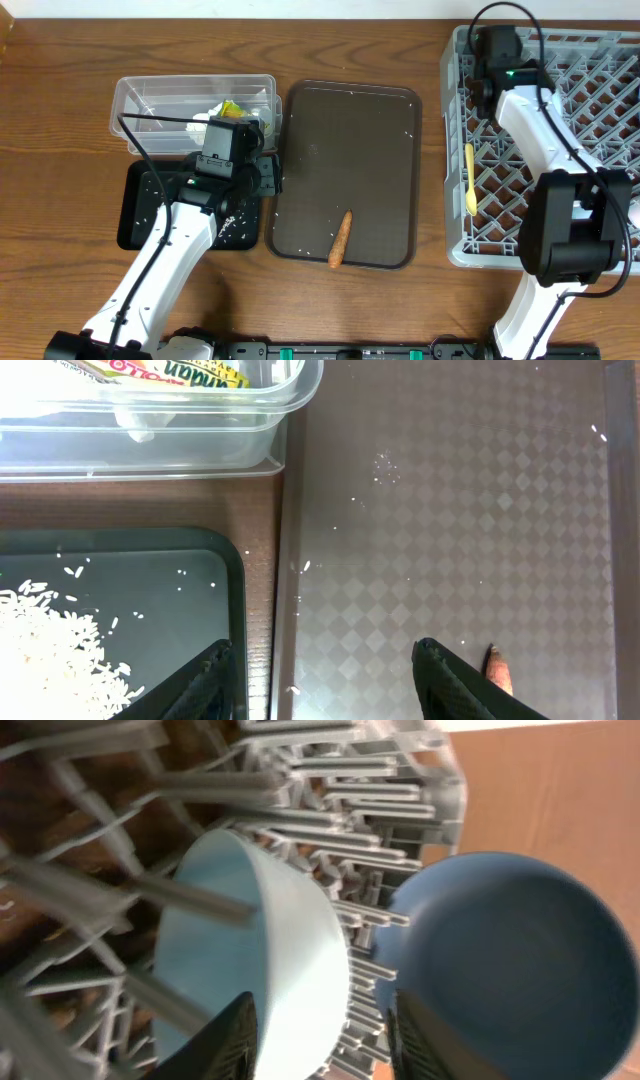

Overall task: Sort waste into correct bins and load items into the dishwasher rack
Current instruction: 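Carry the bowl with the right gripper into the dish rack and release, then reach the left gripper to the carrot on the brown tray and grasp it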

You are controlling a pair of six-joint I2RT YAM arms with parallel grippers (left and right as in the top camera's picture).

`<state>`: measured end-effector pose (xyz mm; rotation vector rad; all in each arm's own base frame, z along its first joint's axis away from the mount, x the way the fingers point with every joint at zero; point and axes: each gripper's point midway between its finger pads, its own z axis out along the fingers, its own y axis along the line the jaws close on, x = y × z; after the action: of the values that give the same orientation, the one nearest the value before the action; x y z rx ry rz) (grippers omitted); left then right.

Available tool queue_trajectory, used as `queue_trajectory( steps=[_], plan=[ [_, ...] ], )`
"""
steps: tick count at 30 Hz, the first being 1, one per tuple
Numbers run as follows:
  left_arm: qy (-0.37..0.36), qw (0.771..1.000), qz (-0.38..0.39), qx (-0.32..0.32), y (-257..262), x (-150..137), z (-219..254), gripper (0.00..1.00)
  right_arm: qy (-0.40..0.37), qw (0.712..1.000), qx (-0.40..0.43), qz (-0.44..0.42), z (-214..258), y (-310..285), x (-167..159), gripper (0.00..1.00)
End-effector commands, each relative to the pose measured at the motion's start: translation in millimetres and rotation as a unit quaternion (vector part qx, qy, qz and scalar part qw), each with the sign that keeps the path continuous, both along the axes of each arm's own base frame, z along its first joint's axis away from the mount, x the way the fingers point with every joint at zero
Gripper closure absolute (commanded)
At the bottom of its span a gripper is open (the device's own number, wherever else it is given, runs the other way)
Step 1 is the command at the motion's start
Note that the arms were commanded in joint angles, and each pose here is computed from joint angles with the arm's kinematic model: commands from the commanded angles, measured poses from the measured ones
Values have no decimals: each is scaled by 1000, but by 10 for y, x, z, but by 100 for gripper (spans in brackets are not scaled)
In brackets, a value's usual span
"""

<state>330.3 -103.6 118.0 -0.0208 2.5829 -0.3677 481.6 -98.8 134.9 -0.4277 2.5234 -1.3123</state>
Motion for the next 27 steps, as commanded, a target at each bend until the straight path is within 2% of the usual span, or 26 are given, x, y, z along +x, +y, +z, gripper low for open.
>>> queue_trajectory(
  steps=[1,6,9,11,14,15,17,20,22,23,27],
  plan=[
    [-8,1000,-2,1,11,16,58,41,-20,1000,16,-17,-62,96,-21,54],
    [-7,1000,-2,2,12,13,56,41,-44,998,46,-24,-46,157,-8,48],
    [-7,1000,-2,2,12,13,56,41,-59,992,108,7,28,324,46,46],
    [-8,1000,-2,2,12,14,57,41,-75,983,164,39,141,502,85,40],
    [-7,1000,-2,2,12,13,56,41,-84,949,282,113,311,953,98,28],
    [-7,1000,-2,2,12,14,57,41,-82,936,314,134,353,1094,83,27],
    [-7,1000,-2,2,9,11,56,41,-73,892,403,192,473,1482,7,25],
    [-4,1000,-20,9,-39,-26,38,41,-62,846,480,222,541,1796,-76,21],
    [-2,998,-63,28,-123,-97,-1,41,-59,830,510,217,542,1886,-106,20],
    [0,996,-84,37,-173,-143,-22,37,-56,828,516,214,526,1903,-114,20],
    [19,986,-155,58,-413,-353,-119,32,-55,827,520,207,515,1904,-122,19]
  ],
)
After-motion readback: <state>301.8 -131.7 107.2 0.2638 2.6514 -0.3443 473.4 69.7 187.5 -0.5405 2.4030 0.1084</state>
